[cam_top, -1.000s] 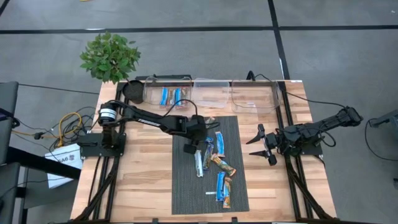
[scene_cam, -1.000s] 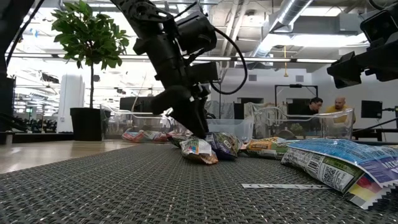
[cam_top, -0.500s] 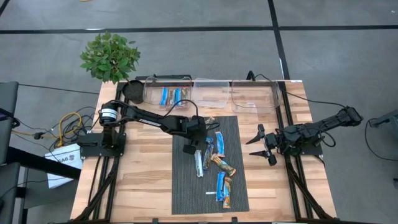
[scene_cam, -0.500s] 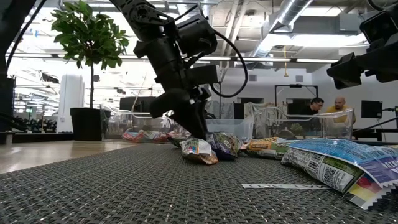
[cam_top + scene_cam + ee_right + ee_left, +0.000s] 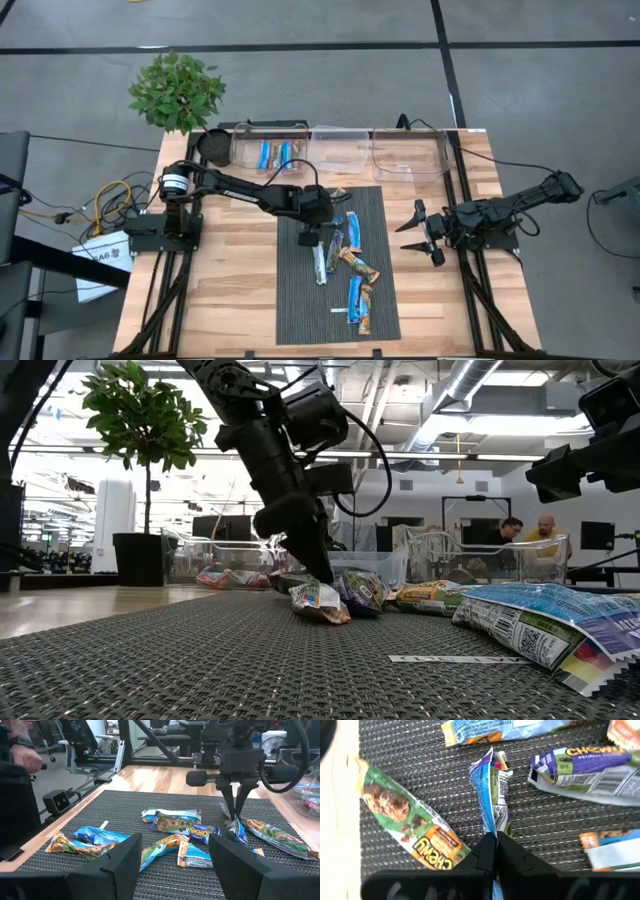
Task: Pick and place Granola Bars by type
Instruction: Put the blue granola bar into the middle transparent bin
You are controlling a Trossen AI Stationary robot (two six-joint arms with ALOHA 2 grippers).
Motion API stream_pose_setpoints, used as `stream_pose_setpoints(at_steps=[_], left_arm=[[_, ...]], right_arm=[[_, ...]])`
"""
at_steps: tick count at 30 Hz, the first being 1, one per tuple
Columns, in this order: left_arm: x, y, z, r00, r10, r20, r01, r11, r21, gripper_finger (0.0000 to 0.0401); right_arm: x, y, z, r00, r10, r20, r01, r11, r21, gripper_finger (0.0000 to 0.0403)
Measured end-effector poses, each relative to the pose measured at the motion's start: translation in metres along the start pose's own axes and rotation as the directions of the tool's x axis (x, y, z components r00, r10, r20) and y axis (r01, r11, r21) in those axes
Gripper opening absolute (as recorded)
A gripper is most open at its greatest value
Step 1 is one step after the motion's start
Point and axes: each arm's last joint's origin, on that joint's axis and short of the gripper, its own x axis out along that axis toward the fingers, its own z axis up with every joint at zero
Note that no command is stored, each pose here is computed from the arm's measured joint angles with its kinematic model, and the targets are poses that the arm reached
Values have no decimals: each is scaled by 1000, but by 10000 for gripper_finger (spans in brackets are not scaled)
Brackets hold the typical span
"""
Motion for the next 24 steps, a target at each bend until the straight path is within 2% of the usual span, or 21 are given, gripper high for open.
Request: stream_pose_setpoints(at_steps=[7,14,19,24], left_arm=[[-21,4,15,998,1,61,8,989,-151,0],[-62,20,48,984,100,144,-54,954,-296,0],[-99,50,69,960,199,195,-91,887,-452,0],[-126,85,78,926,305,224,-115,790,-602,0]], right_arm=[[0,0,0,1000,0,1,0,1000,0,221],[0,0,0,1000,0,0,0,1000,0,221],[0,0,0,1000,0,0,0,1000,0,221],[0,0,0,1000,0,0,0,1000,0,221]])
